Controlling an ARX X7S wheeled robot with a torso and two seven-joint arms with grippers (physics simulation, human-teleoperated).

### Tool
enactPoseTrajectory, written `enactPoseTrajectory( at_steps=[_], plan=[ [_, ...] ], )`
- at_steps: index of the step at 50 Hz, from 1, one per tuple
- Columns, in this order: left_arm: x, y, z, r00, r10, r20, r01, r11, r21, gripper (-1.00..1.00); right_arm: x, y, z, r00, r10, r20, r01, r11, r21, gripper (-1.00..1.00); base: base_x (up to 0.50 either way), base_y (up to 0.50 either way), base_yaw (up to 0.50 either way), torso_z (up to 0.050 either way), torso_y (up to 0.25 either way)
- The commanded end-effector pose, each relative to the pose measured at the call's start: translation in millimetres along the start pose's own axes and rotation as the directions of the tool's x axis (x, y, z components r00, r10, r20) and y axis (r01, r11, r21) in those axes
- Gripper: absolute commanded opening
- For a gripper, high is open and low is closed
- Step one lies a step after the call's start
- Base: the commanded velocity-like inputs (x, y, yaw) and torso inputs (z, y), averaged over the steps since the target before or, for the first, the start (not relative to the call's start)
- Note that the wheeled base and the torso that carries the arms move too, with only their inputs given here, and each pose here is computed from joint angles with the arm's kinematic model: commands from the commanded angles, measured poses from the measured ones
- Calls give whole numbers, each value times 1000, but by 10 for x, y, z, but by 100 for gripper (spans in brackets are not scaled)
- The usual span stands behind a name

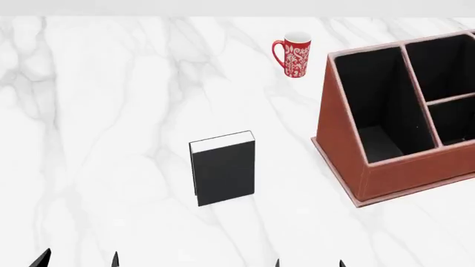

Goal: Pick up the book and place it in the left compartment of the caddy.

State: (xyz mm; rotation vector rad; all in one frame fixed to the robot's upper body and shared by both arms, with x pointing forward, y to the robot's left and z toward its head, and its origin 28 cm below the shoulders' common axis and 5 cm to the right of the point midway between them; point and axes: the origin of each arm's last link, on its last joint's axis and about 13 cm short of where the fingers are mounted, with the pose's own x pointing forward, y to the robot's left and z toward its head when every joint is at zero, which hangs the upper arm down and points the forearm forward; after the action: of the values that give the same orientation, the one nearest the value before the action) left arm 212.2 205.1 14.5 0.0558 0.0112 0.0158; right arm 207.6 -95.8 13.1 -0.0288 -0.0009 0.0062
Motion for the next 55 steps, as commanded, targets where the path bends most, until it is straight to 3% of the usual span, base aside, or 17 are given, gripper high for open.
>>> enactPoseTrajectory(
  at_steps=[1, 3, 5, 6, 7, 8, 9, 11, 13, 14, 17, 18, 20, 31, 36, 40, 55],
  plan=[
    [-25, -19, -15, 1000, -4, -26, 4, 1000, -18, 100, 12, -11, -6, 1000, -12, 11, 12, 999, 31, 100, 0, 0, 0, 0, 0],
    [-7, -10, -4, 998, -3, -60, 1, 1000, -28, 100, 13, -16, 3, 1000, -18, 18, 17, 999, 38, 100, 0, 0, 0, 0, 0],
    [12, -42, 5, 994, -47, -95, 48, 999, 10, 100, 18, -27, 23, 999, -37, 16, 36, 997, 63, 100, 0, 0, 0, 0, 0],
    [61, -32, 26, 978, 95, -183, -85, 994, 63, 100, 21, -41, 56, 999, -41, 13, 40, 996, 80, 100, 0, 0, 0, 0, 0],
    [54, -27, 76, 984, 90, -152, -83, 995, 52, 100, 15, -45, 91, 998, -53, 39, 51, 997, 54, 100, 0, 0, 0, 0, 0],
    [44, -16, 147, 983, 119, -140, -111, 992, 64, 100, 10, -50, 155, 997, -63, 44, 60, 995, 77, 100, 0, 0, 0, 0, 0],
    [46, -10, 189, 982, 120, -147, -115, 993, 41, 100, 4, -53, 209, 997, -65, 51, 59, 993, 101, 100, 0, 0, 0, 0, 0],
    [53, 8, 352, 996, 8, -92, -13, 998, -64, 100, -17, -67, 411, 990, -86, 108, 75, 991, 109, 100, 0, 0, 0, 0, 0],
    [38, 20, 420, 996, 44, -80, -44, 999, 5, 100, -44, -73, 553, 986, -90, 138, 71, 989, 133, 100, 0, 0, 0, 0, 0],
    [35, 26, 453, 996, 53, -67, -47, 994, 95, 100, -63, -74, 672, 980, -91, 177, 70, 990, 123, 100, 0, 0, 0, 0, 0],
    [43, 46, 536, 999, 21, -50, -14, 990, 140, 100, -88, -79, 829, 973, -94, 213, 67, 989, 129, 100, 0, 0, 0, 0, 0],
    [45, 67, 614, 999, 19, -38, -9, 969, 247, 100, -103, -85, 935, 967, -102, 233, 72, 988, 135, 100, 0, 0, 0, 0, 0],
    [16, 84, 745, 1000, -20, 15, 16, 973, 232, 100, -128, -95, 1050, 959, -109, 260, 75, 988, 137, 100, 0, 0, 0, 0, 0],
    [-332, 190, 1417, 976, -7, 217, -56, 957, 283, 100, -295, -96, 1480, 924, -128, 360, 80, 986, 147, 100, 0, 0, 0, 0, 0],
    [-481, 196, 1578, 963, 2, 271, -85, 952, 293, 100, -393, -86, 1667, 904, -138, 405, 76, 983, 164, 100, 0, 0, 0, 0, 0],
    [-571, 192, 1657, 947, 4, 322, -111, 943, 314, 100, -462, -91, 1764, 889, -147, 434, 72, 980, 185, 100, 0, 0, 0, 0, 0],
    [-716, 386, 1570, 902, 131, 411, -260, 926, 276, 100, -632, -244, 1834, 857, -242, 455, 126, 954, 271, 100, 0, 0, 0, 0, 0]
  ],
)
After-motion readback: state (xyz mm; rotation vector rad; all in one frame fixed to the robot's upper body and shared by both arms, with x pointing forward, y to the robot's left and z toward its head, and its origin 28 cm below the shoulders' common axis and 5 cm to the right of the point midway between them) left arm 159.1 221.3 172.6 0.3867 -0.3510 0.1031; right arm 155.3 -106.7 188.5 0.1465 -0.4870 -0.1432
